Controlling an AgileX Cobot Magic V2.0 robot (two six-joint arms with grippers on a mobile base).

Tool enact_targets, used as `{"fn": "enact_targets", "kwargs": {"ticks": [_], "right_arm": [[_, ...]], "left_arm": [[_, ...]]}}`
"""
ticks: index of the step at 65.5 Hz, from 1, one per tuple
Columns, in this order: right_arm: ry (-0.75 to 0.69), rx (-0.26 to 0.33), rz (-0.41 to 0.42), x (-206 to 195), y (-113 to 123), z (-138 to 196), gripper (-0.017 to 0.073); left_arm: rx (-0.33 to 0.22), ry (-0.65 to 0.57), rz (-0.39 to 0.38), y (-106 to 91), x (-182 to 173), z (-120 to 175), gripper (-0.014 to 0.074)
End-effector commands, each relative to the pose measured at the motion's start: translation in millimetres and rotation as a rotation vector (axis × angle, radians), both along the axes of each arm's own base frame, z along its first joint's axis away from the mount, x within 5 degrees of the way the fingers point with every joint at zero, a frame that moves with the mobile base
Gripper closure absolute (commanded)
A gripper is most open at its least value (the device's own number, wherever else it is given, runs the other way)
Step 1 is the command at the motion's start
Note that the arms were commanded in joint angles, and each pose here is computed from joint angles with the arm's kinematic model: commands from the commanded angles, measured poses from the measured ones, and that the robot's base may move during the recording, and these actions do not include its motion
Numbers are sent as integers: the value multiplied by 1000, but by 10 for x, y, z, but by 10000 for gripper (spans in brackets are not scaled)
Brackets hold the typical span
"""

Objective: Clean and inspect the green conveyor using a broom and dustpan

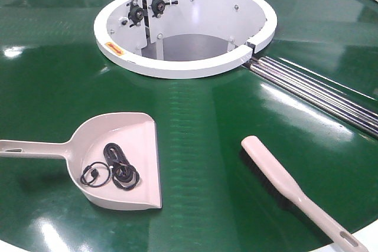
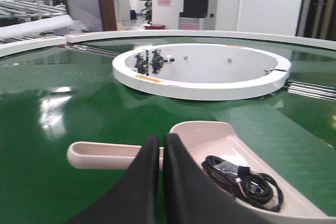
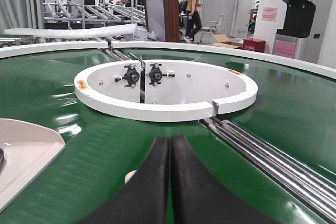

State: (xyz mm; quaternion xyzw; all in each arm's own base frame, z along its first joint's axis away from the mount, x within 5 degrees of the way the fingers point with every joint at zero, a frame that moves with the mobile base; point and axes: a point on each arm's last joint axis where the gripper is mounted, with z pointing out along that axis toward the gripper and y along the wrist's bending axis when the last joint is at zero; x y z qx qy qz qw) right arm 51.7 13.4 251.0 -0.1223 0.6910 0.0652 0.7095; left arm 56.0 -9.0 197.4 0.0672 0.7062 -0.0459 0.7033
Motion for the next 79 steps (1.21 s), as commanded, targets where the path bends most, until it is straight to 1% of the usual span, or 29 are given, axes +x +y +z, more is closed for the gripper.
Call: {"fn": "enact_targets", "kwargs": {"ticks": [1,72,76,79], "right_arm": [[-85,6,0,1,4,146,568],[-92,6,1,0,4,152,568],[-83,-9,-12,3,-2,141,568],[-81,-3,-36,9,-14,132,568]], "left_arm": [[-18,-69,-16,-8,-11,33,601],[-17,-65,-12,-6,-10,32,599],[-17,-65,-12,-6,-10,32,599],[-17,-65,-12,-6,-10,32,599]]}}
